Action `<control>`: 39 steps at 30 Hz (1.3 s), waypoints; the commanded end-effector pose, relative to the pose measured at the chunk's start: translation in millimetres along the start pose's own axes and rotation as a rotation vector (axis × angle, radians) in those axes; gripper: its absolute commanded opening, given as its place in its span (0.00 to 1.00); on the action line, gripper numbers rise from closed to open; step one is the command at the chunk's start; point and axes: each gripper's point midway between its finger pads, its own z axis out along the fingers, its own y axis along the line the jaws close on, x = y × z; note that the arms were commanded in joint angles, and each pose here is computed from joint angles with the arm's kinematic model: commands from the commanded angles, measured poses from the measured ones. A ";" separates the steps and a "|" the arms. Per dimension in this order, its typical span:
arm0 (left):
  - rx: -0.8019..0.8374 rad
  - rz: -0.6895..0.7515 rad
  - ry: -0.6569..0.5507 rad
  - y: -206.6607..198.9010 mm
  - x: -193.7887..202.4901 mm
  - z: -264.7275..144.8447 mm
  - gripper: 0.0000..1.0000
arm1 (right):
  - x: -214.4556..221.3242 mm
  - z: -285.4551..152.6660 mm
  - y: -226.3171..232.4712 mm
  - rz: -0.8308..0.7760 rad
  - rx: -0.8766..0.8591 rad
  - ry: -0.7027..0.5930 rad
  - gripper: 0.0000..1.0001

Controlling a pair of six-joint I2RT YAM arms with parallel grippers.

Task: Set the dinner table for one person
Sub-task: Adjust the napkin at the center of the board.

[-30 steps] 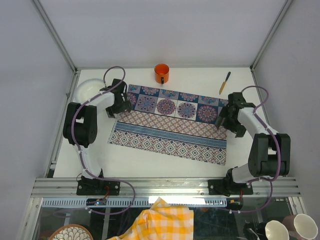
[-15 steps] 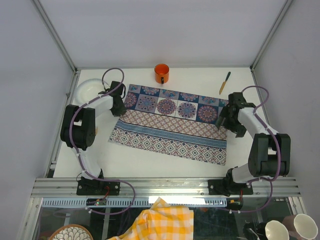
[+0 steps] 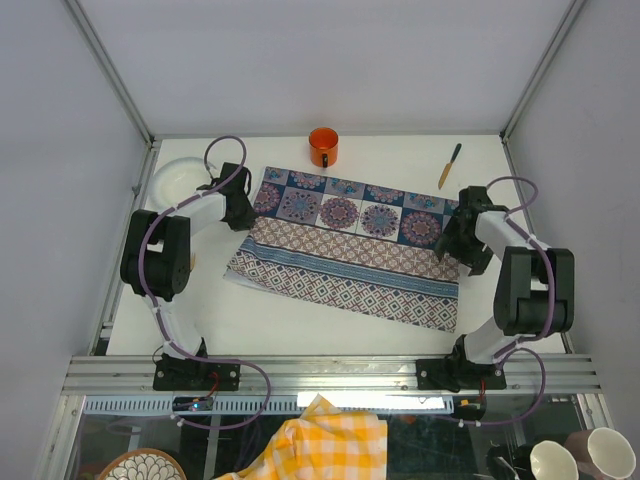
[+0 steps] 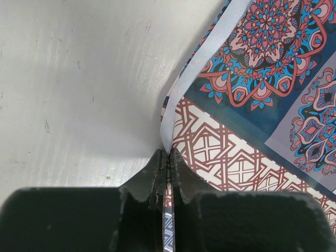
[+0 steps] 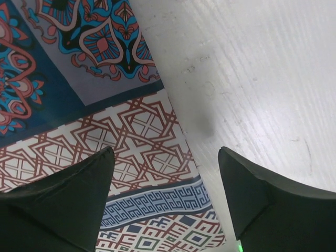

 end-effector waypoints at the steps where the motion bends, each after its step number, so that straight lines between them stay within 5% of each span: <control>1: -0.067 0.007 0.262 24.1 82.4 19.2 0.02 | -9.6 9.9 11.3 0.043 -0.054 -0.010 0.80; 5: -0.068 0.008 0.262 24.0 81.8 19.4 0.03 | -7.0 17.2 11.0 0.050 -0.057 0.008 0.71; 9: -0.065 0.008 0.260 22.7 79.9 18.9 0.02 | -2.3 23.9 11.1 0.053 -0.069 0.032 0.35; 16: -0.070 0.003 0.262 23.9 81.0 15.6 0.02 | -0.7 29.0 11.5 0.051 -0.076 0.048 0.00; 39: -0.234 -0.156 0.228 72.7 110.0 -32.1 0.00 | -51.9 30.2 29.1 -0.001 -0.068 0.036 0.00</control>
